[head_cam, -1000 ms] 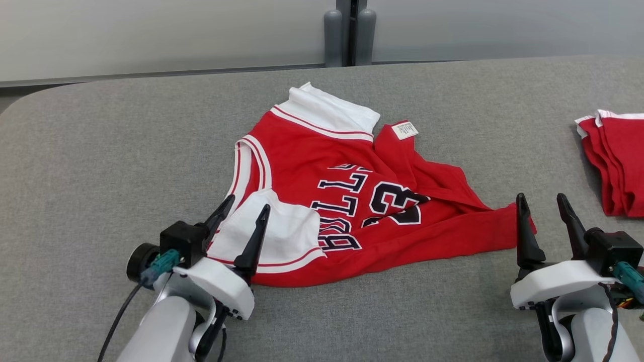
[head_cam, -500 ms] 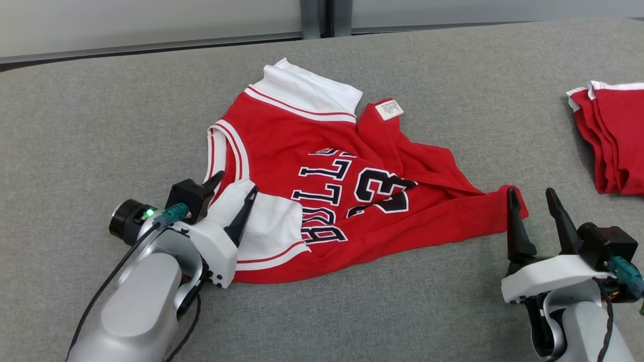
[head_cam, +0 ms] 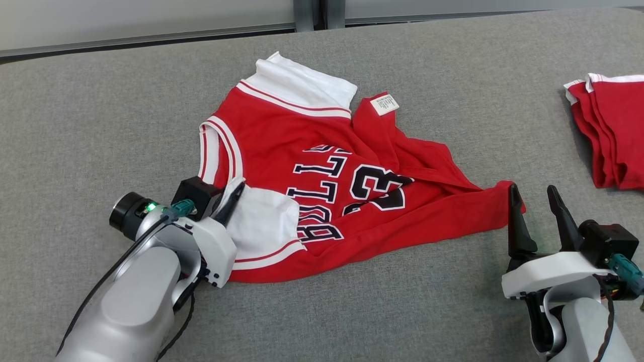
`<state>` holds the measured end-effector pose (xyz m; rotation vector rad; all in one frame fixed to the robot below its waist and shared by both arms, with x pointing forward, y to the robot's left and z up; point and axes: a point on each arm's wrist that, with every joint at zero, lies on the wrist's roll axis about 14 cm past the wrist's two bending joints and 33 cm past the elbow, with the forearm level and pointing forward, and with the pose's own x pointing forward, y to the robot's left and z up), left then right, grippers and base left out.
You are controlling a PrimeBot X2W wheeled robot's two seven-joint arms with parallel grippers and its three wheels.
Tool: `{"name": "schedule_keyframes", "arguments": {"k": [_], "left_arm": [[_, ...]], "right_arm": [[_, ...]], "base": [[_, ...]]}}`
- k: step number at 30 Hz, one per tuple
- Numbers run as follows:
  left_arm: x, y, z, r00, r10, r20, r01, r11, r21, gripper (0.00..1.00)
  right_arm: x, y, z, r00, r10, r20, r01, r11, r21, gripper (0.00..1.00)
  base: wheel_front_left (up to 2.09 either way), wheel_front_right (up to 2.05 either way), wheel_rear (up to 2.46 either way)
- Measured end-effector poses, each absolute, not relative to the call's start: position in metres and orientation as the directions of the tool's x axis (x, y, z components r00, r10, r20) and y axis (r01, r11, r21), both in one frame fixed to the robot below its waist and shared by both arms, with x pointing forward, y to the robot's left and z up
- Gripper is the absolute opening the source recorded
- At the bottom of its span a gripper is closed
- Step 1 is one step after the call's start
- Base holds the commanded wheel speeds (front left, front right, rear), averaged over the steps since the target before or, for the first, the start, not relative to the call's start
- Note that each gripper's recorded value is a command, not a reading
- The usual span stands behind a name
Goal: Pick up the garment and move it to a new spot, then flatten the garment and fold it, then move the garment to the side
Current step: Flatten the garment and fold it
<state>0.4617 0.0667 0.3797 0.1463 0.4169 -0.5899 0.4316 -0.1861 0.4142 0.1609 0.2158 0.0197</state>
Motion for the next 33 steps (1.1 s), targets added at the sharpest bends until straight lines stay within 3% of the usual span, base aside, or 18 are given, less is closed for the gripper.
{"name": "schedule_keyframes", "arguments": {"k": [15, 24, 33], "left_arm": [[0.470, 0.076, 0.431, 0.838, -0.494, -0.232, 0.513, 0.858, 0.024, 0.00], [0.446, 0.084, 0.468, 0.876, -0.472, -0.099, 0.475, 0.880, 0.011, 0.00], [0.393, 0.107, 0.454, 0.893, -0.429, -0.137, 0.431, 0.902, -0.014, 0.00]], "right_arm": [[0.433, -0.179, 0.419, 0.975, 0.056, -0.214, -0.021, 0.987, 0.161, 1.00], [0.431, -0.168, 0.417, 0.967, 0.083, -0.241, -0.046, 0.987, 0.156, 1.00], [0.436, -0.145, 0.423, 0.962, 0.142, -0.235, -0.107, 0.982, 0.153, 1.00]], "base": [[0.00, 0.00, 0.00], [0.00, 0.00, 0.00], [0.00, 0.00, 0.00]]}}
